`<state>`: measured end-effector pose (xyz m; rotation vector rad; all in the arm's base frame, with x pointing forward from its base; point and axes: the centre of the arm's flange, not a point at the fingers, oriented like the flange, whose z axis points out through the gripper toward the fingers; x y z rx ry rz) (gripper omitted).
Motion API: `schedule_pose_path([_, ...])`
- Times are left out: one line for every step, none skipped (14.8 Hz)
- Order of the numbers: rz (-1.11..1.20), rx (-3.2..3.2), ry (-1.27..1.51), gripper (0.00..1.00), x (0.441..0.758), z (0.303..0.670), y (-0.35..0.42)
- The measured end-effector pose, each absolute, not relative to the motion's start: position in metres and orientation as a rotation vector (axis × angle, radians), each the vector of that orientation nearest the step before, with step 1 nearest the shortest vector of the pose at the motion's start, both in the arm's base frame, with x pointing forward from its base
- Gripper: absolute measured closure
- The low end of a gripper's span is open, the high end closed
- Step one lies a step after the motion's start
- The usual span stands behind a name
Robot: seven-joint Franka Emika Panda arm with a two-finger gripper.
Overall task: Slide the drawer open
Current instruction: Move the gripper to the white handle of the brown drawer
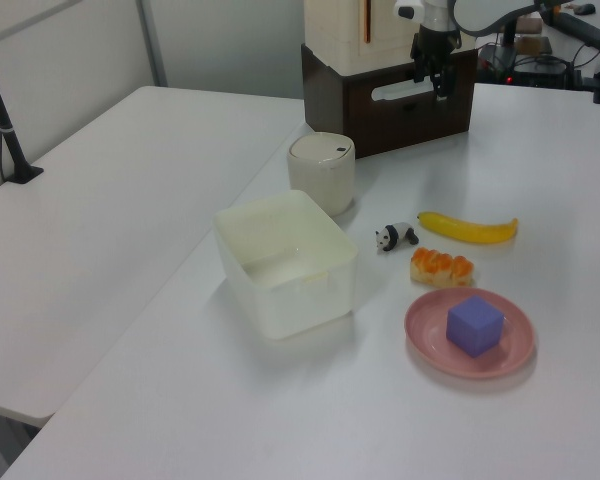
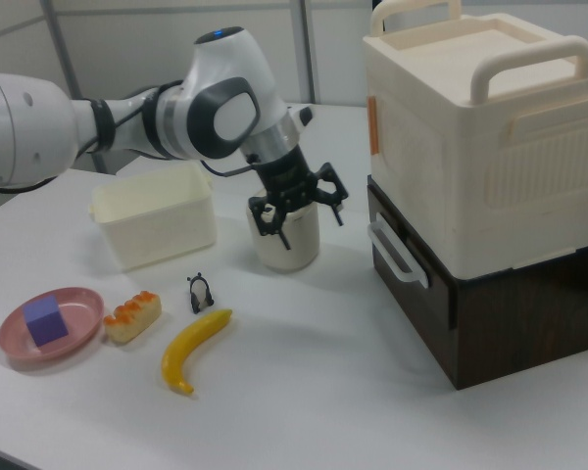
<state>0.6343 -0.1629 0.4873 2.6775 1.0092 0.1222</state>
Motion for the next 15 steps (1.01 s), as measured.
schedule_pose_path([0.150, 2.666, 1.001, 0.00, 0.636, 0.488, -0.170])
schedule_pose_path([0.184, 2.653, 0.987, 0.00, 0.638, 0.486, -0.180])
schedule_pose_path([0.199, 2.645, 0.980, 0.00, 0.639, 0.484, -0.184])
schedule_pose_path([0.210, 2.636, 0.974, 0.00, 0.641, 0.480, -0.190])
schedule_pose_path([0.220, 2.628, 0.969, 0.00, 0.642, 0.476, -0.195])
schedule_pose_path([0.225, 2.620, 0.965, 0.02, 0.644, 0.472, -0.200])
schedule_pose_path([0.226, 2.611, 0.964, 0.03, 0.645, 0.468, -0.204])
schedule_pose_path([0.223, 2.605, 0.963, 0.06, 0.646, 0.463, -0.208])
schedule_pose_path([0.218, 2.601, 0.962, 0.08, 0.646, 0.457, -0.213])
schedule_pose_path([0.219, 2.595, 0.961, 0.10, 0.647, 0.455, -0.215])
schedule_pose_path([0.220, 2.587, 0.955, 0.10, 0.647, 0.453, -0.220])
schedule_pose_path([0.216, 2.576, 0.948, 0.17, 0.647, 0.450, -0.228])
schedule_pose_path([0.215, 2.557, 0.955, 0.17, 0.647, 0.446, -0.233])
schedule_pose_path([0.211, 2.543, 0.971, 0.18, 0.648, 0.443, -0.235])
schedule_pose_path([0.206, 2.534, 0.986, 0.22, 0.648, 0.441, -0.237])
